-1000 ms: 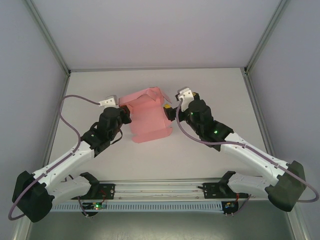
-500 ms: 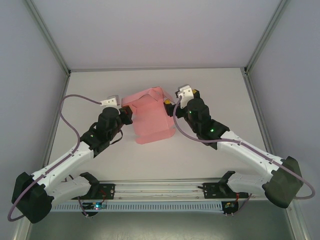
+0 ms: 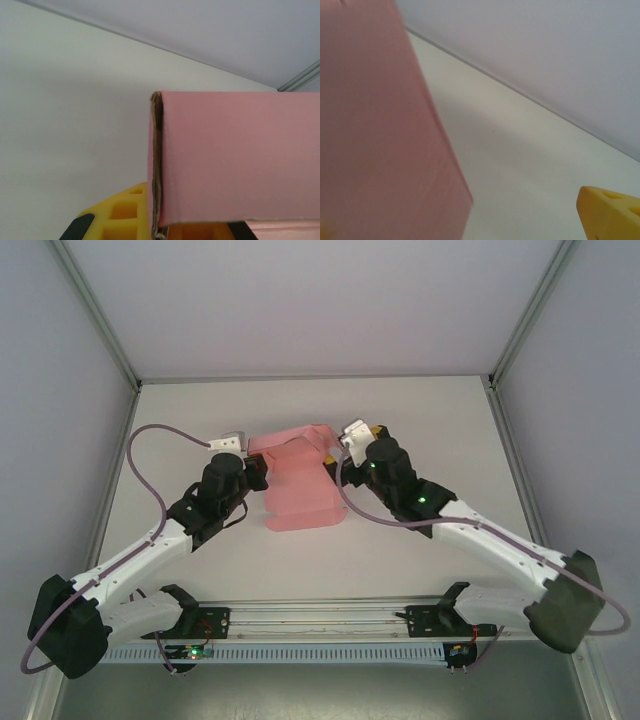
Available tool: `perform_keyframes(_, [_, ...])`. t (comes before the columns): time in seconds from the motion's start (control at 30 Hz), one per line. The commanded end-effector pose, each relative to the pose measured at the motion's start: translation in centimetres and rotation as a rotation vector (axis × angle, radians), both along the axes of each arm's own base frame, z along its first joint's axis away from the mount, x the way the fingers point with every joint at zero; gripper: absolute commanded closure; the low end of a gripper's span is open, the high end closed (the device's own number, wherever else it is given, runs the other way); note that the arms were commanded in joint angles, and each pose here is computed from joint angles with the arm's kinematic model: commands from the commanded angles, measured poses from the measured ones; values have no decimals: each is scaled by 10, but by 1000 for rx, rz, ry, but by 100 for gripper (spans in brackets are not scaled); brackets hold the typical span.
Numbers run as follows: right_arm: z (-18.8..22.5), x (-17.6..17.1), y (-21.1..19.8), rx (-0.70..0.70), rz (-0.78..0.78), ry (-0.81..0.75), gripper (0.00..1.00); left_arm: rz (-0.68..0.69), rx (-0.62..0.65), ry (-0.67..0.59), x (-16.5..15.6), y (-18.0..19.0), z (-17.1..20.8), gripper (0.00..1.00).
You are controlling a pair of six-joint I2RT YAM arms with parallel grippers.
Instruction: Assemble paper box
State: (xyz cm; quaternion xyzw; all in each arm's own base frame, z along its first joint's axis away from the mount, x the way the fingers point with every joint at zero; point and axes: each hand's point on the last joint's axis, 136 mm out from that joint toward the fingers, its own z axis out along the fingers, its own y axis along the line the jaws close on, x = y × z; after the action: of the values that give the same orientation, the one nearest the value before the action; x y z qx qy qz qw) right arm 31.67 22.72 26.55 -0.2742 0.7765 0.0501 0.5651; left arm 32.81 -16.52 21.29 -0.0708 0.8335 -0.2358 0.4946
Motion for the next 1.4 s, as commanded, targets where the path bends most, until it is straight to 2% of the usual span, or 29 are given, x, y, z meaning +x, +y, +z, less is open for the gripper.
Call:
perform_keyframes(0.0, [23, -27, -9, 31, 81, -21, 2, 24, 103, -45, 2, 13, 1, 100])
perform_keyframes(0.17, [70, -40, 2, 132, 194, -85, 2, -64, 146, -63, 3, 0, -2, 100])
perform_keyframes(0.27, [84, -30, 18, 160, 226, -49, 2, -104, 142, -65, 3, -7, -2, 100])
perform_keyframes(0.37, [82, -12, 39, 145, 237, 33, 2, -137, 139, -67, 2, -13, -1, 100])
perform_keyframes(0.57, [39, 23, 43, -19, 132, 175, 2, -123, 110, -86, -1, -10, 7, 100])
perform_keyframes(0.73, [-16, 19, 30, -146, 102, 281, 2, -69, 67, -84, -1, -3, 15, 100])
perform_keyframes(0.9, [-37, 18, 13, -250, 48, 256, 2, -88, 18, -82, -4, -8, 24, 100])
perform_keyframes(1.03, [-40, 17, 22, -282, 69, 173, 2, -116, -25, -78, -6, -15, 27, 100])
perform_keyframes(1.17, [-24, 14, 36, -227, 98, 108, 2, -112, -9, -59, -5, -14, 23, 100])
perform_keyframes(1.37, [35, -11, 31, -14, 190, 39, 2, -120, 84, -29, -3, -11, 4, 100])
